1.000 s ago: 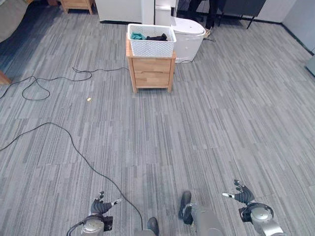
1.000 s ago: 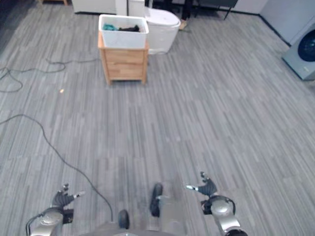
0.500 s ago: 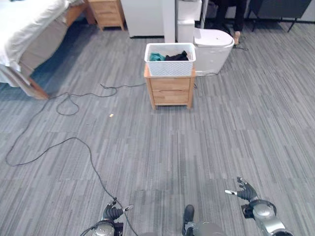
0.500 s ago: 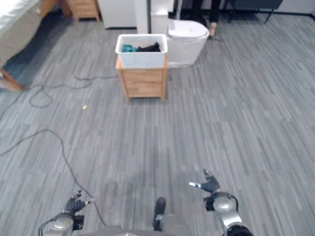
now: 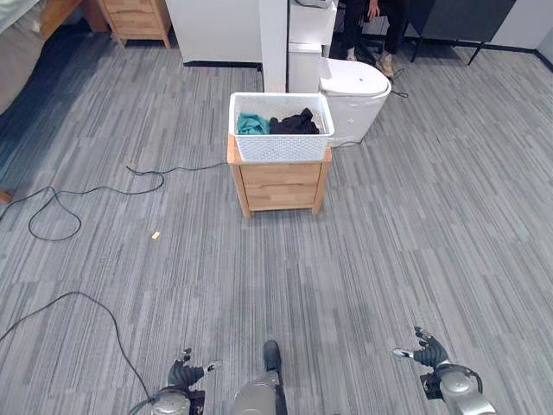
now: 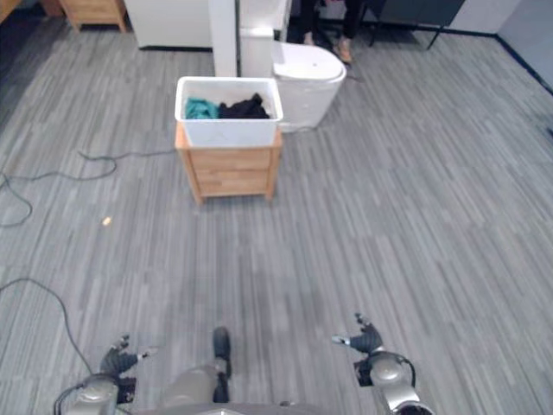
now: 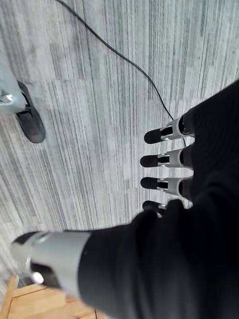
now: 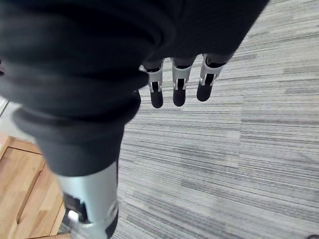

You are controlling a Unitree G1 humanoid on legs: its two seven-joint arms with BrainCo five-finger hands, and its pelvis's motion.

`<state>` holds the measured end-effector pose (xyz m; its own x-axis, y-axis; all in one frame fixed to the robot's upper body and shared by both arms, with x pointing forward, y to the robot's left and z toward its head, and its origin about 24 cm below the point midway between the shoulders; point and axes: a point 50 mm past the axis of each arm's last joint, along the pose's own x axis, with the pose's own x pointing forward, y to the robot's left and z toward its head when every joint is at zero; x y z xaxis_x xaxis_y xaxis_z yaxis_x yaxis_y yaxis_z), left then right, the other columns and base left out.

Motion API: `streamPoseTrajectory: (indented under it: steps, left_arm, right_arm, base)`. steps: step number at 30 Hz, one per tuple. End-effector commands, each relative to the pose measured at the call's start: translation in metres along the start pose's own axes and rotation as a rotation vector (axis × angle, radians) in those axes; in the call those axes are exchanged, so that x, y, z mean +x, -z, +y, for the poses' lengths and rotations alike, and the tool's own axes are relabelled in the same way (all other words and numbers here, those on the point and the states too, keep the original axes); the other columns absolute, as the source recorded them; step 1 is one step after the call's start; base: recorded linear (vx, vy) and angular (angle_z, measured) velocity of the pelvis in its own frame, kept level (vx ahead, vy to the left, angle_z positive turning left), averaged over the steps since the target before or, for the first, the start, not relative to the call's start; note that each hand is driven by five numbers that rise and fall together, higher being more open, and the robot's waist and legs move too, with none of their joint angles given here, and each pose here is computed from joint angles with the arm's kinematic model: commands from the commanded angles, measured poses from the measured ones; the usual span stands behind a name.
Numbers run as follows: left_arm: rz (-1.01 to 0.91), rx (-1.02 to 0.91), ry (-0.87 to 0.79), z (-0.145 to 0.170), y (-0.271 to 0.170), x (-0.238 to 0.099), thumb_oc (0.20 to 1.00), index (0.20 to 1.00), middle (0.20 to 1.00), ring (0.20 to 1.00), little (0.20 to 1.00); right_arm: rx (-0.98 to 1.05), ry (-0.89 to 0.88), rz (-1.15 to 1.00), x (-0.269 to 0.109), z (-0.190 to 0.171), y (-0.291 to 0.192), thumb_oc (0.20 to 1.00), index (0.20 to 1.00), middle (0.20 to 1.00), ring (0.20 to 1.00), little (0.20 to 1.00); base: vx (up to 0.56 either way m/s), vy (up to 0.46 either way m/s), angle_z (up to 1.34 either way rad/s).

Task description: Grab the laundry basket,head to the washer,open it,put in the laundry and shut it.

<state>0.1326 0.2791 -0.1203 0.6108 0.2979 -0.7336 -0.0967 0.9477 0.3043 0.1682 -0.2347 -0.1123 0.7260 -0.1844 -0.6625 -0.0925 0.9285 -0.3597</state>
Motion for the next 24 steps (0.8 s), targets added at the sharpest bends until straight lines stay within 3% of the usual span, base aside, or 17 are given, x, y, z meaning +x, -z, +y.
streamPoseTrajectory:
  steps: [1,12,24]
  left_arm:
    - [-0.103,0.055,-0.049,0.017,-0.024,0.002,1.000,1.000,1.000,1.000,1.000]
    - [-0.144,-0.053,-0.091,0.021,-0.036,0.004,1.000,1.000,1.000,1.000,1.000]
    - [-0.108,-0.069,-0.027,-0.003,-0.025,0.003,1.000,1.000,1.000,1.000,1.000]
  right_arm:
    - [0.017,0.006,-0.141,0.007,-0.004,-0.037,1.000,1.000,1.000,1.000,1.000]
    - [0.030,0.014,-0.196,0.006,-0.010,-0.052,1.000,1.000,1.000,1.000,1.000]
    - [0.040,0.050,-0.152,0.004,-0.022,-0.038,1.000,1.000,1.000,1.000,1.000]
  base:
    - [0.33,0.246,-0.03]
    - [0.34,0.072,0.09]
    - [0.41,-0.152,0.46]
